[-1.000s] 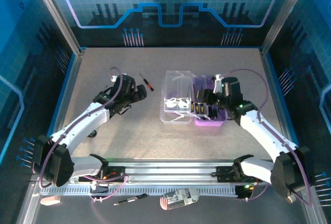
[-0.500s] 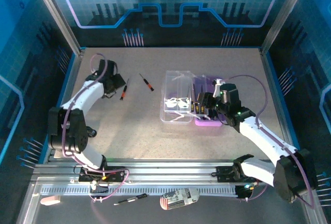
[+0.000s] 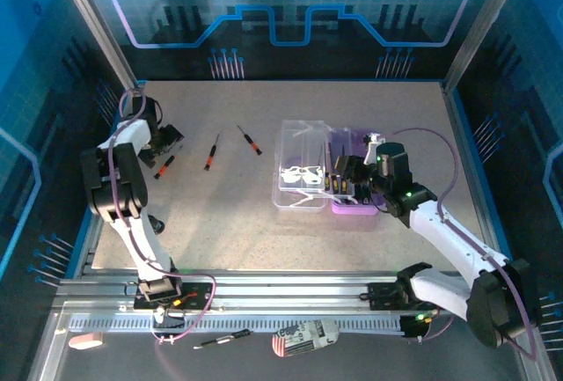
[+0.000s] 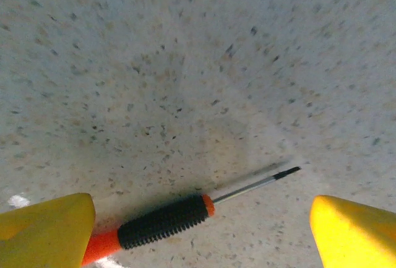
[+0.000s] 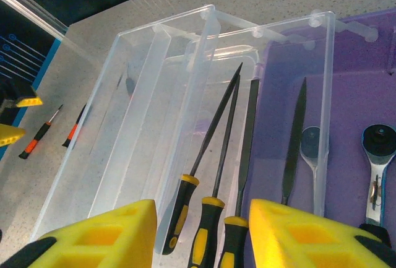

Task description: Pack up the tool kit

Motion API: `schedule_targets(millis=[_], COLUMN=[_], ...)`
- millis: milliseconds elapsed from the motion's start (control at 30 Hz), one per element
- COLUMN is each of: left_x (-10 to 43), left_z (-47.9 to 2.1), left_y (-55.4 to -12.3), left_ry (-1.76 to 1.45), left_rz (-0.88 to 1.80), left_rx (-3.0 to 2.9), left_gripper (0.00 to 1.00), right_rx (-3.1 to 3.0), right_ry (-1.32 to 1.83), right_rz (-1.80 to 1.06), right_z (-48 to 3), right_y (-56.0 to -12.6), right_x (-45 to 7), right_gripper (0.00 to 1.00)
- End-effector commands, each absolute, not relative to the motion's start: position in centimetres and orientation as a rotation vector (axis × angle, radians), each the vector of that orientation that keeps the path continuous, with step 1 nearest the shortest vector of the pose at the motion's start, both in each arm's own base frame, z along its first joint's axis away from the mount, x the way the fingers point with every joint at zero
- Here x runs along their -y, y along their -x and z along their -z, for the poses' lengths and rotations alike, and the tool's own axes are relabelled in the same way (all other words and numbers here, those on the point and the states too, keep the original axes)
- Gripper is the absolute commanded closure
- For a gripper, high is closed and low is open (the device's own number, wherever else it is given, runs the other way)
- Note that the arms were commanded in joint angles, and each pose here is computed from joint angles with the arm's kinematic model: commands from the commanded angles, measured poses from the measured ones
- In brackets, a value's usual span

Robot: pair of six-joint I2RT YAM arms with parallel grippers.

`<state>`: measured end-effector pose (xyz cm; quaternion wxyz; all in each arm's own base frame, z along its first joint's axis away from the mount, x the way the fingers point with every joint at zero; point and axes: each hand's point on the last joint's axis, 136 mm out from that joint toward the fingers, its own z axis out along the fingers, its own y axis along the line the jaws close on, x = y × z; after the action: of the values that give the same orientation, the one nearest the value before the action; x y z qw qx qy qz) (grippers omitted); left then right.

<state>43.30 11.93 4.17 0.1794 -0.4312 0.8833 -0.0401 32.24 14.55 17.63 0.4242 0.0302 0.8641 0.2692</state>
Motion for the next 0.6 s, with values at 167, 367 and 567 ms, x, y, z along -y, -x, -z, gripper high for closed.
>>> schedule_targets(millis=[167,367,567], left_x=[-10.3,-9.2,-7.6], left_z=[-3.4,-2.7,-2.8], left_y=[-43.2,-42.2,-41.2], left_ry=[1.181,1.223,1.226], left_rz=[0.245,0.301,0.324], left_rx=[-2.568,-2.582,-2.594], left_gripper=[0.1,0.12,0.14], right_rx=[-2.145,-2.146,-2.15], right_ry=[-0.066,-0.065,-0.063], right_rz=[-0.695,-0.694,-0.7], right_z=[-17.7,-17.8,-17.7], right_y=[-32.3,-32.4,-32.3], right_x=[-15.0,-15.0,-15.1], right_gripper=[0.55,0.54,0.54])
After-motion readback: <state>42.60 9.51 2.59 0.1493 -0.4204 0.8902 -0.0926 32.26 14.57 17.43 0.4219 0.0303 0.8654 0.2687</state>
